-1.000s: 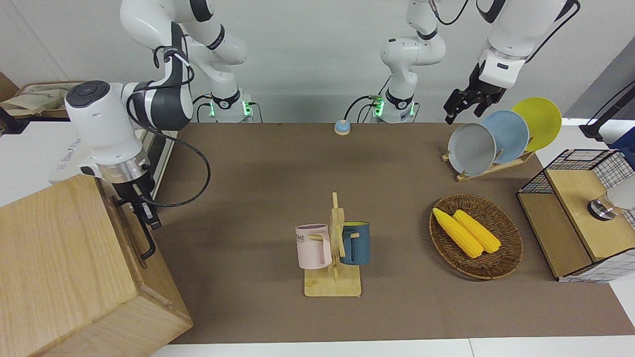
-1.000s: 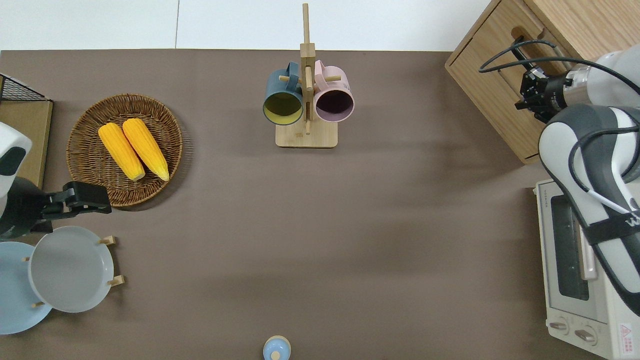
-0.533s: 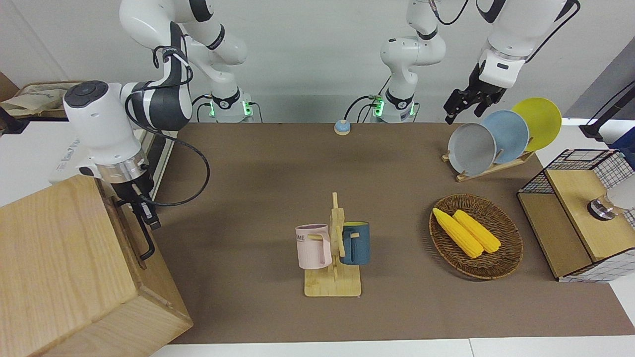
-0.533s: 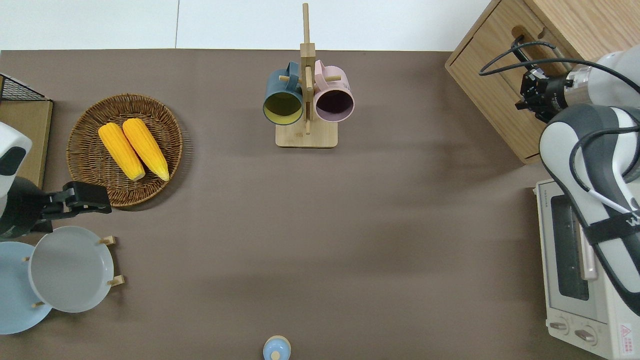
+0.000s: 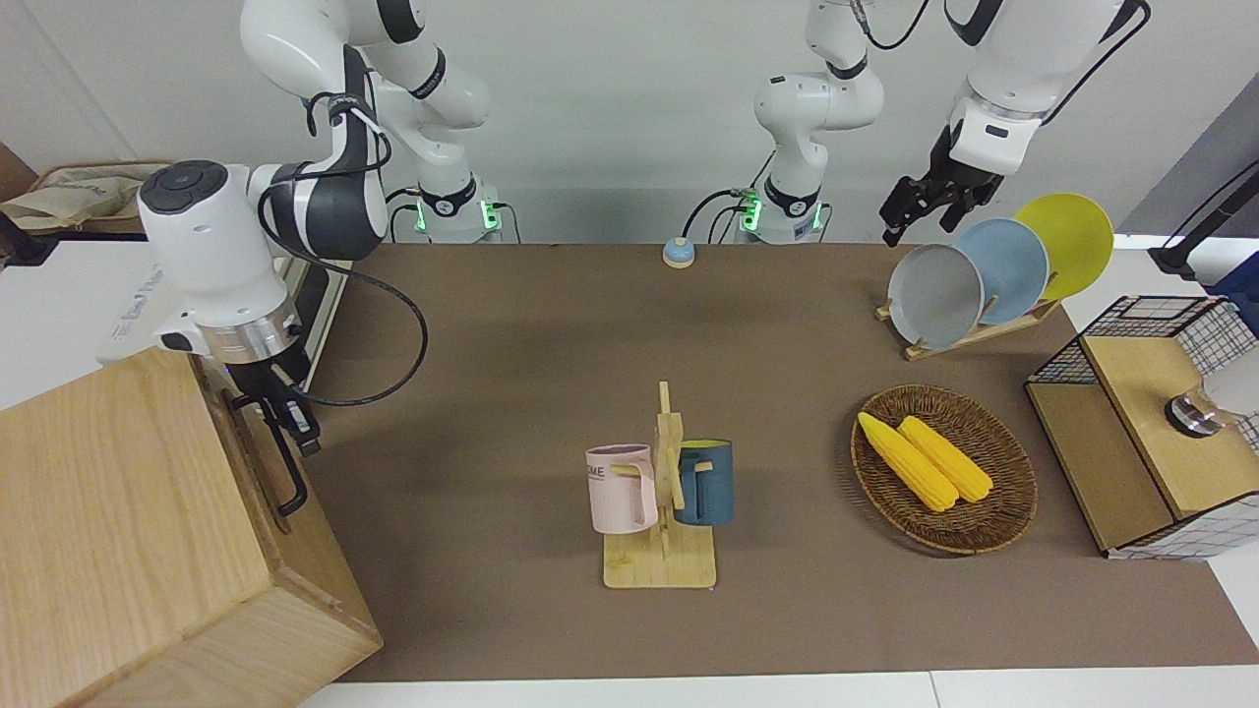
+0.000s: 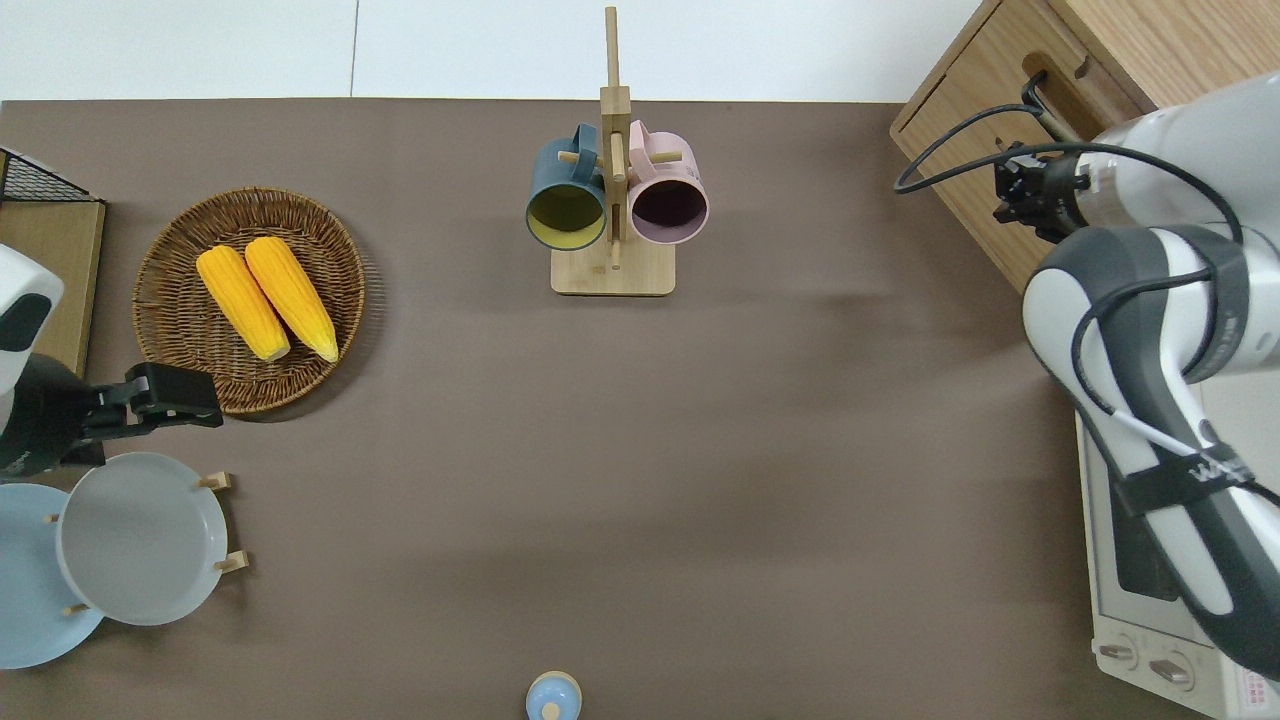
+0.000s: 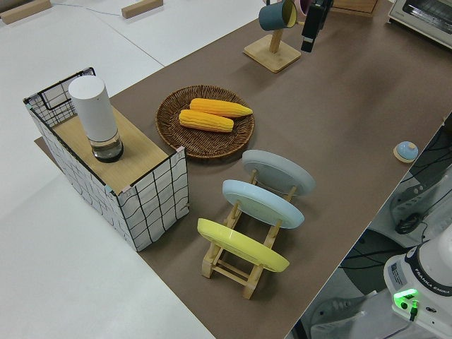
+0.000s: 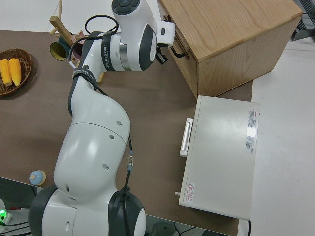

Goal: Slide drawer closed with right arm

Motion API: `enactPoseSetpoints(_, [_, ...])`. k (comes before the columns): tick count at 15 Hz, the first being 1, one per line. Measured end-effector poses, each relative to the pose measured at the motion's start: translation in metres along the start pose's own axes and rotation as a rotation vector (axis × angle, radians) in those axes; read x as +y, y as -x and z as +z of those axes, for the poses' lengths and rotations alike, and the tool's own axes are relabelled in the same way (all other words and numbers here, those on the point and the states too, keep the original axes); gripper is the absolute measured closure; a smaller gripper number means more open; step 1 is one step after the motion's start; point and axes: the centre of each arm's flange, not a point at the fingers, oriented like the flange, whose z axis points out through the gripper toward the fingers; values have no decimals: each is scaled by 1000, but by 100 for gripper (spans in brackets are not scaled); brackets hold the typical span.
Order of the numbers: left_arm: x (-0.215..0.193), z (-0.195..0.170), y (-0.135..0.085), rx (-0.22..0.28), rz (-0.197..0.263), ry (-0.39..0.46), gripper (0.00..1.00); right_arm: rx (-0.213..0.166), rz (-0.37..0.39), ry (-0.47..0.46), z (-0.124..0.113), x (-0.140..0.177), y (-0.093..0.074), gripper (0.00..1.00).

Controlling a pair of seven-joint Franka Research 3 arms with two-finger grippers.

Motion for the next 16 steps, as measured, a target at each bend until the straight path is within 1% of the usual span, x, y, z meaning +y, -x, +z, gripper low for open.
enactPoseSetpoints(1, [0, 0, 0, 0, 0, 0, 0, -9, -49, 6, -3, -8, 14, 98])
enactPoseSetpoints(2, [0, 0, 0, 0, 0, 0, 0, -20, -100, 16, -8, -15, 29, 95])
enactPoseSetpoints(3, [0, 0, 0, 0, 0, 0, 0, -34, -155, 29, -14, -19, 43, 86])
enactPoseSetpoints(4, [0, 0, 0, 0, 0, 0, 0, -44, -200, 39, -20, -21, 50, 76])
enactPoseSetpoints(5, [0, 0, 0, 0, 0, 0, 0, -57, -252, 52, -26, -20, 56, 69])
enactPoseSetpoints(6, [0, 0, 0, 0, 0, 0, 0, -74, -316, 67, -34, -17, 61, 59])
enactPoseSetpoints(8, [0, 0, 0, 0, 0, 0, 0, -98, -410, 85, -50, -9, 65, 39])
enactPoseSetpoints(10, [0, 0, 0, 0, 0, 0, 0, -107, -485, 91, -67, -2, 67, 19])
enactPoseSetpoints(11, [0, 0, 0, 0, 0, 0, 0, -109, -522, 93, -77, 2, 68, 12])
enactPoseSetpoints(12, [0, 0, 0, 0, 0, 0, 0, -112, -561, 94, -88, 7, 68, 3])
enactPoseSetpoints(14, [0, 0, 0, 0, 0, 0, 0, -118, -631, 98, -112, 19, 69, 1])
enactPoseSetpoints(16, [0, 0, 0, 0, 0, 0, 0, -128, -666, 105, -135, 32, 74, 1])
